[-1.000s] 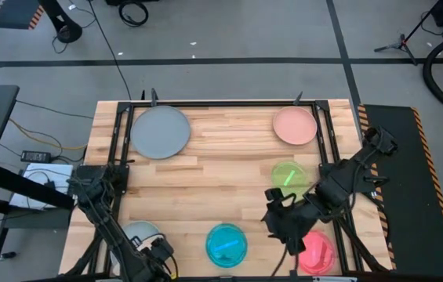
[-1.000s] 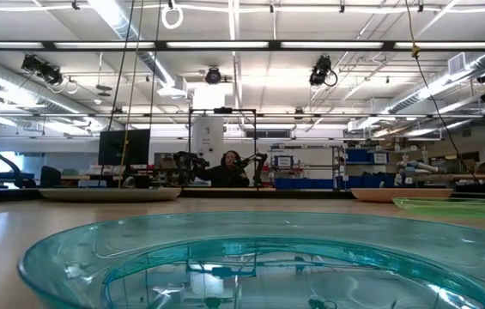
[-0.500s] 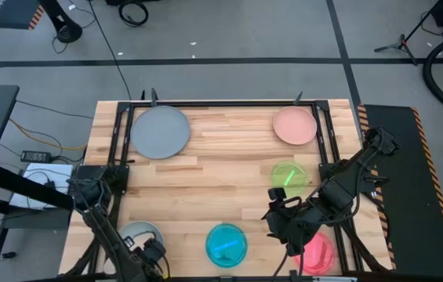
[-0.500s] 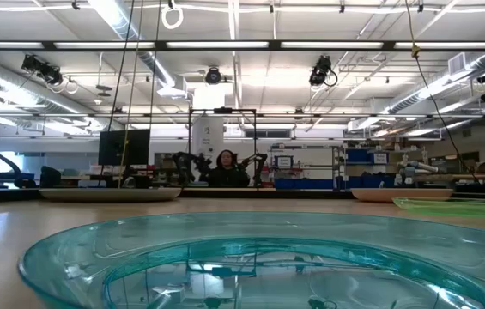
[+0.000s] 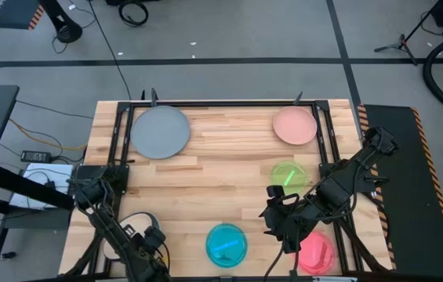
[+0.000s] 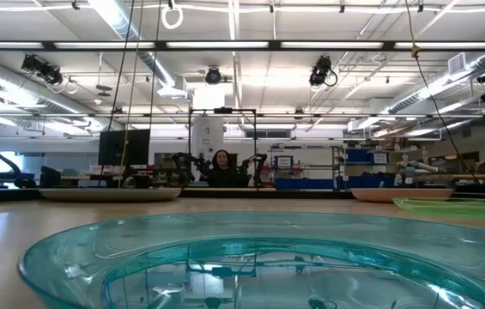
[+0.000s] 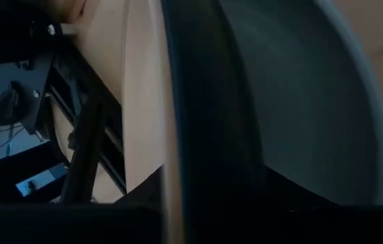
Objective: Stack plastic plates
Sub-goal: Stack the stacked plates on the gray plate
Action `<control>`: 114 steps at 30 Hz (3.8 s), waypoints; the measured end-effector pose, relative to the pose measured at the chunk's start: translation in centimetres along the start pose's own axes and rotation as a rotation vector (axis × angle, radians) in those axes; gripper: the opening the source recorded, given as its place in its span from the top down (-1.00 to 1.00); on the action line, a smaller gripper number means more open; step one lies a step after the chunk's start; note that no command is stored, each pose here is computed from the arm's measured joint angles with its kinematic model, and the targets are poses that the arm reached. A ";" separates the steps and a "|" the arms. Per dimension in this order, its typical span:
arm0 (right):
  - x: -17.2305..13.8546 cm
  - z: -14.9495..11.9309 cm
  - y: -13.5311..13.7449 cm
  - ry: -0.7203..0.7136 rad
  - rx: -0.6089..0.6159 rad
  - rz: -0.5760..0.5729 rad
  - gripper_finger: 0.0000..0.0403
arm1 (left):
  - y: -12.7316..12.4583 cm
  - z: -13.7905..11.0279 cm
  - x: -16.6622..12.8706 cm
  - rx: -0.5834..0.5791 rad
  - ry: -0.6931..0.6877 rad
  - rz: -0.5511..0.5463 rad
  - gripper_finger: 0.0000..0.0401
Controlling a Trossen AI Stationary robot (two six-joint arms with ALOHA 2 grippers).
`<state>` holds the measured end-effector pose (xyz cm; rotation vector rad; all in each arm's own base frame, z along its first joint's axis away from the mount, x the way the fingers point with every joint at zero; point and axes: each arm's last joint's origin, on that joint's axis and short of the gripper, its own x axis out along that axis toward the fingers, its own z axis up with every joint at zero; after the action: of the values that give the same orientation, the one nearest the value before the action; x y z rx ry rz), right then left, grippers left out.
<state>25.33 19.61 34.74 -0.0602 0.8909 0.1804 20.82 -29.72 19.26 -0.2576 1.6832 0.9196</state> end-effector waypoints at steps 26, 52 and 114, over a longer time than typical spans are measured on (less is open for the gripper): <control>0.0 0.5 0.6 -0.017 -0.003 0.125 -0.14 | -1.1 0.5 0.2 -0.030 0.035 -0.108 -0.12; -0.6 -2.1 1.4 0.273 0.184 0.195 -0.13 | 0.7 1.0 -5.8 -0.238 0.079 -0.307 -0.40; -4.0 -5.5 4.6 0.220 -0.003 0.047 0.08 | -1.7 4.9 -2.7 -0.551 0.111 -0.340 -0.41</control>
<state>17.79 22.87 34.46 -0.0629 1.1123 0.2218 26.24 -28.26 20.70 -0.9492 1.3942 1.1054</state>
